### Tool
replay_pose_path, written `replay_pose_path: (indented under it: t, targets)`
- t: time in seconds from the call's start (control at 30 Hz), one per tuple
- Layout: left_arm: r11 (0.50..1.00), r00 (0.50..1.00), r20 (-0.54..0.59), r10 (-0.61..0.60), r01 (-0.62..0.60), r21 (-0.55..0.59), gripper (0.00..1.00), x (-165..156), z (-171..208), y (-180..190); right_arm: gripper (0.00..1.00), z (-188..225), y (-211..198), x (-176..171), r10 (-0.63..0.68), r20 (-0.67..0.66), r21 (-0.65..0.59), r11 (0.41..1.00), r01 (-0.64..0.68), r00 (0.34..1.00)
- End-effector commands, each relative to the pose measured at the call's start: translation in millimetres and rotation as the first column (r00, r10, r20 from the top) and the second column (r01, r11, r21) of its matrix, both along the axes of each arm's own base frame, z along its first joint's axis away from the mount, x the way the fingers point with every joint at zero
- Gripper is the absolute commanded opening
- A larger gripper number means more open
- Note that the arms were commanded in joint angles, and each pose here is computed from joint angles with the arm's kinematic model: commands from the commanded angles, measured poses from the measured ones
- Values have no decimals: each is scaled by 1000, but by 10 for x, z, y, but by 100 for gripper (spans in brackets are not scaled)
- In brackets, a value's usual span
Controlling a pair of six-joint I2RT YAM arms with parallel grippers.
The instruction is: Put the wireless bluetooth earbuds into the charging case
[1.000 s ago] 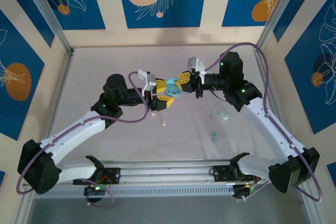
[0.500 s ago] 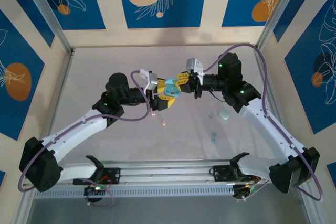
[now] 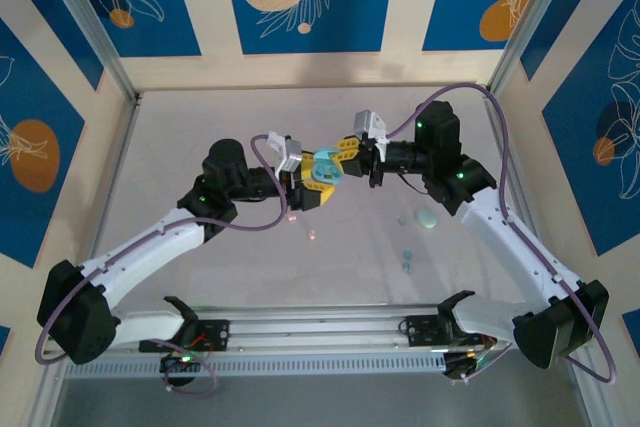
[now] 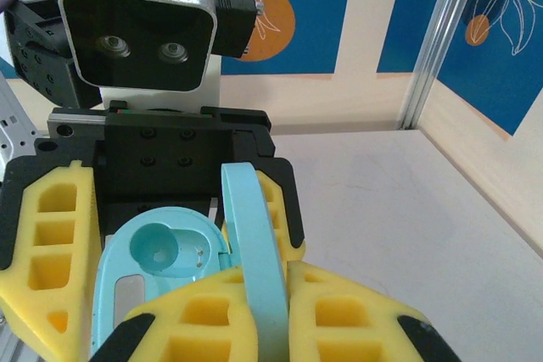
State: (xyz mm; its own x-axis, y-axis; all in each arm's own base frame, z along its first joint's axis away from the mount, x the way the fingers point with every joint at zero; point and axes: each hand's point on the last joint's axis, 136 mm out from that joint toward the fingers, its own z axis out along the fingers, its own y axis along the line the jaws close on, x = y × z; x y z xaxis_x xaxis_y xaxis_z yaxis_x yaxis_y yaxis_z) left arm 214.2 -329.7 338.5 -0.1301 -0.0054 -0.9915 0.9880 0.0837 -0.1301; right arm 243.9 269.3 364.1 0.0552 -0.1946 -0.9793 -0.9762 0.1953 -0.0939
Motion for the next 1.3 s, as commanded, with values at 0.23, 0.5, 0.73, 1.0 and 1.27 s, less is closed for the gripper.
replay_pose_path:
  t: [0.23, 0.5, 0.73, 1.0, 1.27]
  targets:
    - [999, 998, 51, -19, 21, -39, 49, -51, 205, -28, 4, -7, -10, -60, 9, 19, -1, 1000, -8, 1000]
    - [999, 999, 47, -21, 23, -41, 42, -54, 201, -27, 4, -5, -11, -63, 9, 23, -2, 1000, -9, 1000]
    - [999, 998, 51, -21, 23, -29, 45, -59, 164, -26, 4, 16, -14, -72, 8, 19, 6, 1000, -8, 1000]
    - [999, 998, 57, -25, 27, -28, 38, -67, 167, -28, 6, 16, -16, -62, 3, 8, 9, 1000, -3, 1000]
    - [999, 998, 67, -15, 17, -30, 29, -67, 171, -14, 21, 20, -34, -54, -12, -13, 7, 1000, 12, 1000]
